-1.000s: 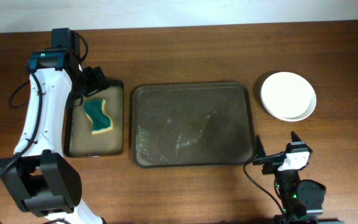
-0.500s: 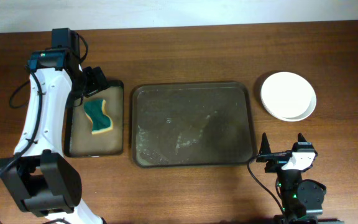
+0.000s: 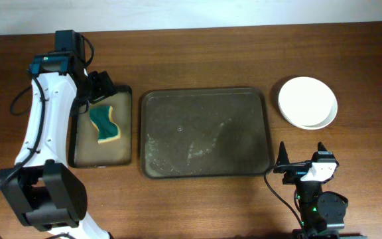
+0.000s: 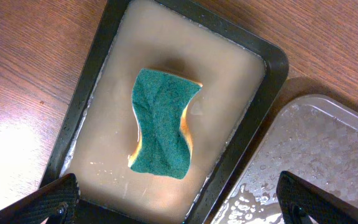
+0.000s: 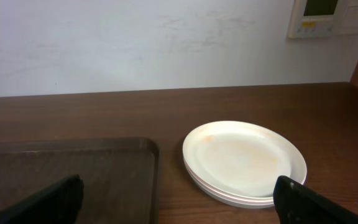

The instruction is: Clean dirty plates on tray and stack at the side

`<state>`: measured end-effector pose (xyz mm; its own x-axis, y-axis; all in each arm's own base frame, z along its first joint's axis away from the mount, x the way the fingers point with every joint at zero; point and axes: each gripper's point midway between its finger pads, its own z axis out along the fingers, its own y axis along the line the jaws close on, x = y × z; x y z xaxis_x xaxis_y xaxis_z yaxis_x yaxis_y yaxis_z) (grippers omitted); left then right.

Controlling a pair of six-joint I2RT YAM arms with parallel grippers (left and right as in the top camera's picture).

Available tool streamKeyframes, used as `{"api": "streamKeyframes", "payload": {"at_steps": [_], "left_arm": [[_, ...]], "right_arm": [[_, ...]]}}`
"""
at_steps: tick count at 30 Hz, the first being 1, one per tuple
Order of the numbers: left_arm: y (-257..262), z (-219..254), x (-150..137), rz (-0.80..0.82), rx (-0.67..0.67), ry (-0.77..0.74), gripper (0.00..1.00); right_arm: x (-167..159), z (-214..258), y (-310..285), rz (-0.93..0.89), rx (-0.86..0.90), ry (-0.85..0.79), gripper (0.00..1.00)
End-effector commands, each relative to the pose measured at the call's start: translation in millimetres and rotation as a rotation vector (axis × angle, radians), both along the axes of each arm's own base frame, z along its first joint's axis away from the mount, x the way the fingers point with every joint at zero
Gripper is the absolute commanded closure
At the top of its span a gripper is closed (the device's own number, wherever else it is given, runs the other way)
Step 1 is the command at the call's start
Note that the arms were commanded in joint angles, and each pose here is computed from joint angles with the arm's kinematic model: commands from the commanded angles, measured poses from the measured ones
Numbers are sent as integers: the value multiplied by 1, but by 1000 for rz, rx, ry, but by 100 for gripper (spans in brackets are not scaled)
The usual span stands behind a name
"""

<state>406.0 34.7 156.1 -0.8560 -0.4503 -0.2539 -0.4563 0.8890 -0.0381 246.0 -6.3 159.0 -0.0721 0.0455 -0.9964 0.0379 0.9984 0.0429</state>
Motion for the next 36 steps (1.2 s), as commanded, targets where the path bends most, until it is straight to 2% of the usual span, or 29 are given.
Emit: {"api": "streamKeyframes", "payload": {"at_steps": [1, 6, 9, 15, 19, 21, 26, 30, 31, 36], "left_arm": [[2, 7, 1, 4, -2, -19, 1], [2, 5, 1, 4, -1, -15, 1], [11, 12, 3, 18, 52, -37, 1], [9, 17, -29, 12, 47, 48, 0], [4, 17, -39, -3, 47, 16, 1], [-6, 18, -41, -71, 44, -55, 1], [-42, 28, -55, -251, 12, -341, 1], [-55, 44, -84, -367, 62, -597, 1], [-55, 50, -99, -389, 93, -699, 1], [-51, 64, -147, -378, 124, -905, 1]], "right_arm": [[0, -3, -3, -20, 3, 4, 2], [0, -3, -3, -20, 3, 4, 2], [0, -3, -3, -20, 3, 4, 2], [0, -3, -3, -20, 3, 4, 2], [0, -3, -3, -20, 3, 4, 2], [0, -3, -3, -20, 3, 4, 2], [0, -3, -3, -20, 3, 4, 2], [0, -3, -3, -20, 3, 4, 2], [0, -3, -3, -20, 3, 4, 2], [0, -3, -3, -20, 3, 4, 2]]}}
